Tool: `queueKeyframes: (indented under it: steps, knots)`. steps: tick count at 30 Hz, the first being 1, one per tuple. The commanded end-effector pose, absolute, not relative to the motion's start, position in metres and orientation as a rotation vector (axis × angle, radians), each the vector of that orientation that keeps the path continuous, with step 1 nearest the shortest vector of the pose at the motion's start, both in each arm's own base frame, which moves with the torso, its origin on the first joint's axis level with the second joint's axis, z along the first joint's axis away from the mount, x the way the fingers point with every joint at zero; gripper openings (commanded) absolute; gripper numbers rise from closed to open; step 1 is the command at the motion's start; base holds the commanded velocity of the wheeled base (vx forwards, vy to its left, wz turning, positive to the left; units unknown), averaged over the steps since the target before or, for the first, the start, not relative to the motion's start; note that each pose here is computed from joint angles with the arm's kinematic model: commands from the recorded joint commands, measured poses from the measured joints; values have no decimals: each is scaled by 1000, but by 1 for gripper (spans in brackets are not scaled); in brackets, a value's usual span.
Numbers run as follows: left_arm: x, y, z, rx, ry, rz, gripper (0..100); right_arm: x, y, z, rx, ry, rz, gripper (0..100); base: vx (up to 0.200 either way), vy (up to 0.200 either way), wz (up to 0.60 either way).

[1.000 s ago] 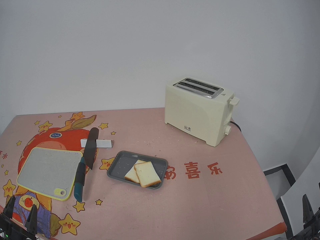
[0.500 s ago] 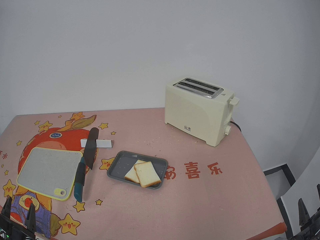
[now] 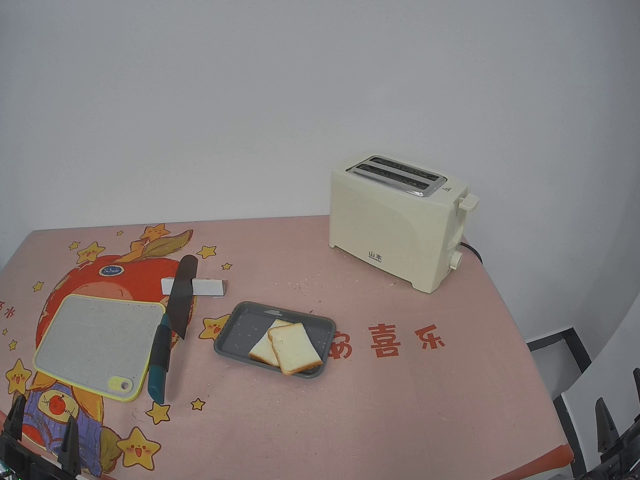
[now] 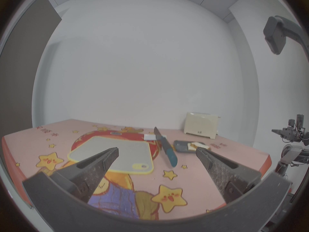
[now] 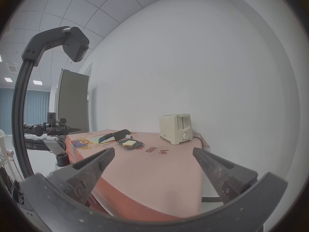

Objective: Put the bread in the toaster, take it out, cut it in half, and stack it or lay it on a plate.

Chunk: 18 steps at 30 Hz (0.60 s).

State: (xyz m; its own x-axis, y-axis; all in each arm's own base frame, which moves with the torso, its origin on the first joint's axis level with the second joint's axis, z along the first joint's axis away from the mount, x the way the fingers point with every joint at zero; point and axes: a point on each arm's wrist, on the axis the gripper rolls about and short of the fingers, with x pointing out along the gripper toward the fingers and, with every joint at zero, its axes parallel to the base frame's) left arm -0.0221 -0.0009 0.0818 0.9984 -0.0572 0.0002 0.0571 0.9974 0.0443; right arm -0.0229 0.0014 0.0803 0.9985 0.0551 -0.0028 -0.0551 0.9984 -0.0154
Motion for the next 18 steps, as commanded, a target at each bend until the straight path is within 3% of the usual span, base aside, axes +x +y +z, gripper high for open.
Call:
queueKeyframes:
  steps: [1,18]
  knots:
    - [-21,-1,77,40,10,-57,100,-23,1,75,-12,4,55,100,0,0,0]
    - [-21,-1,76,26,15,-52,100,-23,1,75,-11,4,55,100,0,0,0]
